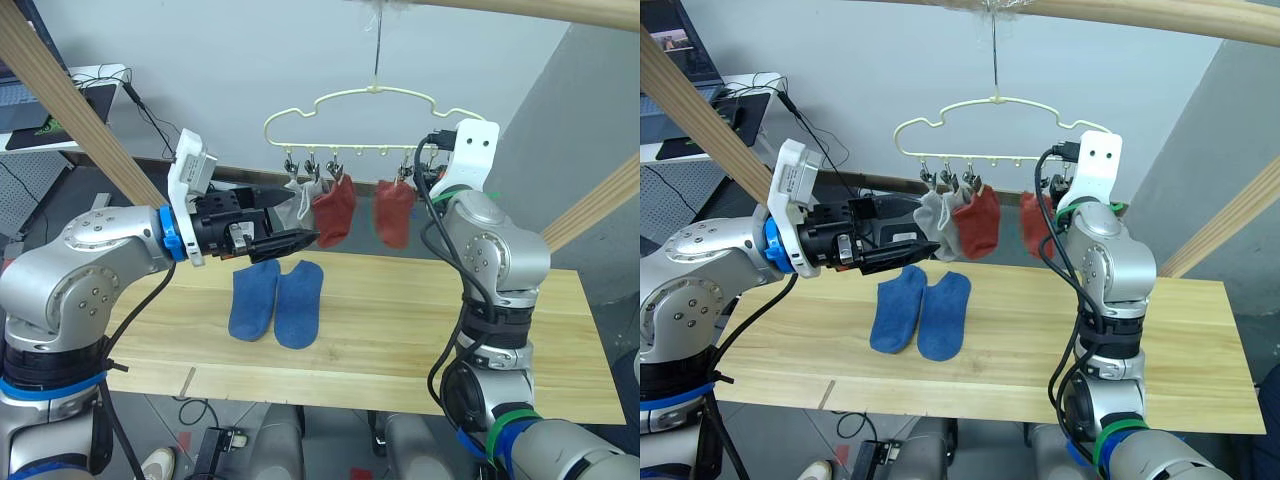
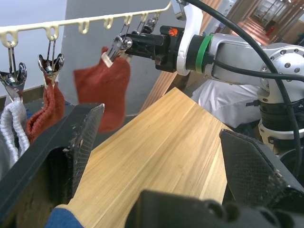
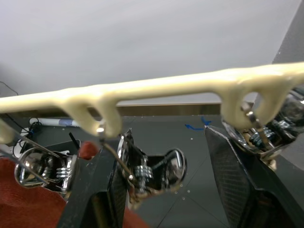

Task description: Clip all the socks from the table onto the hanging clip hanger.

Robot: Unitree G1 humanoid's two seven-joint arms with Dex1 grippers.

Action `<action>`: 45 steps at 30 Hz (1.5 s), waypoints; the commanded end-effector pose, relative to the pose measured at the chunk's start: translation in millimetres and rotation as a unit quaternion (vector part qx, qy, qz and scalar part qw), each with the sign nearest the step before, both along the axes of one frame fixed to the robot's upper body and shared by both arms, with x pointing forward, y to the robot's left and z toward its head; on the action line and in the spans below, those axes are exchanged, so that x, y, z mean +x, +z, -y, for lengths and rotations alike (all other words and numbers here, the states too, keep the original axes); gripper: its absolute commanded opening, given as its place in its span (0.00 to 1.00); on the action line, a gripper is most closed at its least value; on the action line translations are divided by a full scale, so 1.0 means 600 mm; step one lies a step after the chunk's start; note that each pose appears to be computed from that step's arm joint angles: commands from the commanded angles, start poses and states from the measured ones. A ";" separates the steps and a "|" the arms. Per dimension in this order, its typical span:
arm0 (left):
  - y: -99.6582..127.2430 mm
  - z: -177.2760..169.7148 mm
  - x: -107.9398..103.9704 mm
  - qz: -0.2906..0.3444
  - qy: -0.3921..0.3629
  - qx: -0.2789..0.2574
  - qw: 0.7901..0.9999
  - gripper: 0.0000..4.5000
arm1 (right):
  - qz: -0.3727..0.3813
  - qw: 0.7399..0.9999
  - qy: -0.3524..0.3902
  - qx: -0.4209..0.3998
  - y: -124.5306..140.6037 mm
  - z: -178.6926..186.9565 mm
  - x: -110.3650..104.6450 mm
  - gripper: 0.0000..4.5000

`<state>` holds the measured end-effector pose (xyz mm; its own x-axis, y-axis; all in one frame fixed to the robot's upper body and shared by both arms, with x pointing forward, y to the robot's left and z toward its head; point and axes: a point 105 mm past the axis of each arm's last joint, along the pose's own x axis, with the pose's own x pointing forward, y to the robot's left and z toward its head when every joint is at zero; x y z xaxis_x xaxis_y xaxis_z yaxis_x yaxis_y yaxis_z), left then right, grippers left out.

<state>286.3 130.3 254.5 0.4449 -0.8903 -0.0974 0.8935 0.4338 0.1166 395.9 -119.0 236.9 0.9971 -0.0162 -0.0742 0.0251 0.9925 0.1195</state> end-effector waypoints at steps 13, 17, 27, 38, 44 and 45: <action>0.015 -0.003 -0.010 0.032 0.009 0.004 0.999 1.00 | 0.035 0.999 0.018 0.021 0.036 -0.022 0.000 0.56; 0.014 -0.004 -0.009 0.033 0.010 0.005 0.999 1.00 | 0.034 0.999 0.022 0.030 0.039 -0.029 0.000 0.56; 0.012 -0.005 -0.007 0.034 0.013 0.008 0.999 1.00 | 0.032 0.999 0.025 0.033 0.041 -0.033 0.000 0.56; 0.010 -0.006 -0.006 0.034 0.016 0.009 0.999 1.00 | 0.029 0.999 0.018 0.027 0.040 -0.029 0.000 0.06; 0.009 -0.006 -0.005 0.034 0.018 0.009 0.999 1.00 | 0.031 0.999 0.017 0.027 0.042 -0.028 0.001 0.03; 0.008 -0.006 -0.005 0.034 0.018 0.010 0.999 1.00 | 0.031 0.999 0.017 0.028 0.043 -0.028 0.001 0.03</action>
